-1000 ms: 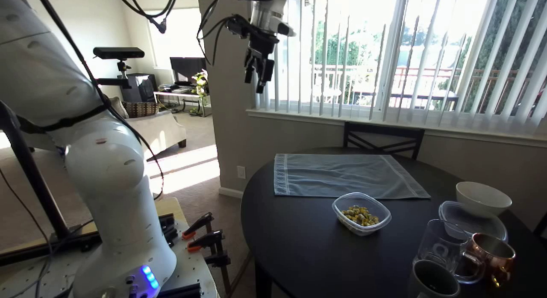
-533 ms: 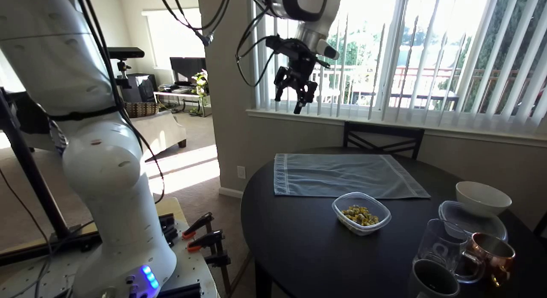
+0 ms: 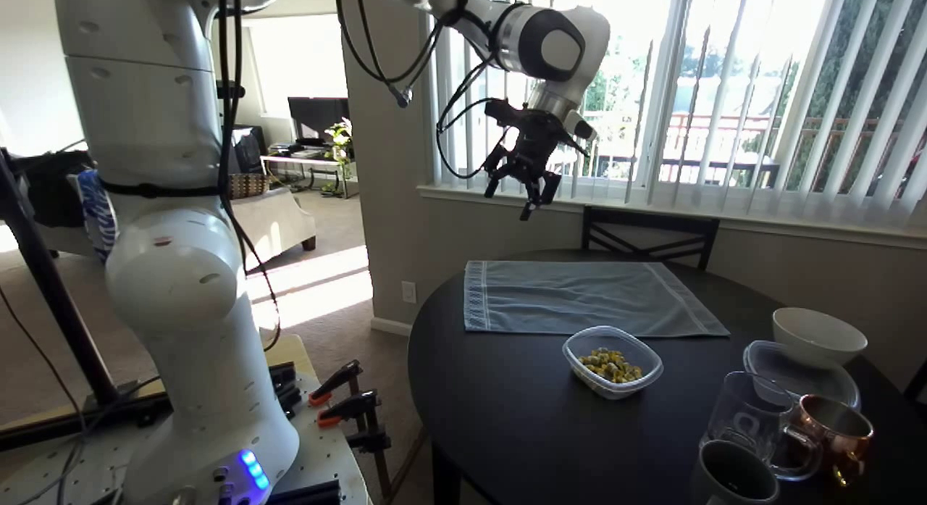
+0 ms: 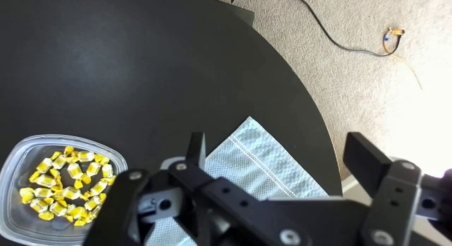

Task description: Take the candy out of the bowl

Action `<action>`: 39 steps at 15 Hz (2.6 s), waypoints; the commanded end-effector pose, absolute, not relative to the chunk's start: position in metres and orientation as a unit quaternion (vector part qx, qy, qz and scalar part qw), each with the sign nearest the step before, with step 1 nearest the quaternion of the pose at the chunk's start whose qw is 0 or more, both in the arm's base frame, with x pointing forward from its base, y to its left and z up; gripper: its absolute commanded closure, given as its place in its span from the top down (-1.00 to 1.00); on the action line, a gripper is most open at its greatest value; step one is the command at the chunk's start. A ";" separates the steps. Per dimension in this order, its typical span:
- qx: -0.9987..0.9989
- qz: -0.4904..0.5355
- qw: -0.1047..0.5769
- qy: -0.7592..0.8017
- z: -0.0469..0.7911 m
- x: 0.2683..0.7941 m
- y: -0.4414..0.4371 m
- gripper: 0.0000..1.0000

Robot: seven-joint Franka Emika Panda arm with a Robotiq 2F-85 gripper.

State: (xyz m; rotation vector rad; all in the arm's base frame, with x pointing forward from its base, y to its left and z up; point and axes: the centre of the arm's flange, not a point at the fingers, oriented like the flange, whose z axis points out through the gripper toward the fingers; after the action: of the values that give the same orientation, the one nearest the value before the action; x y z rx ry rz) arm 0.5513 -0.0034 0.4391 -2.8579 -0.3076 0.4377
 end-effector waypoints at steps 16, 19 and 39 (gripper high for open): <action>-0.985 0.138 0.102 -0.026 0.380 0.653 -0.094 1.00; -0.980 0.179 0.091 0.000 0.336 0.671 -0.126 1.00; -0.985 0.124 0.066 0.099 0.234 0.712 -0.175 1.00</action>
State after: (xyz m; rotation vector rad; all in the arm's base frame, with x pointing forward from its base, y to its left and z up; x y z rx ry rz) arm 0.6864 -0.1589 0.2549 -2.9151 0.1735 0.5446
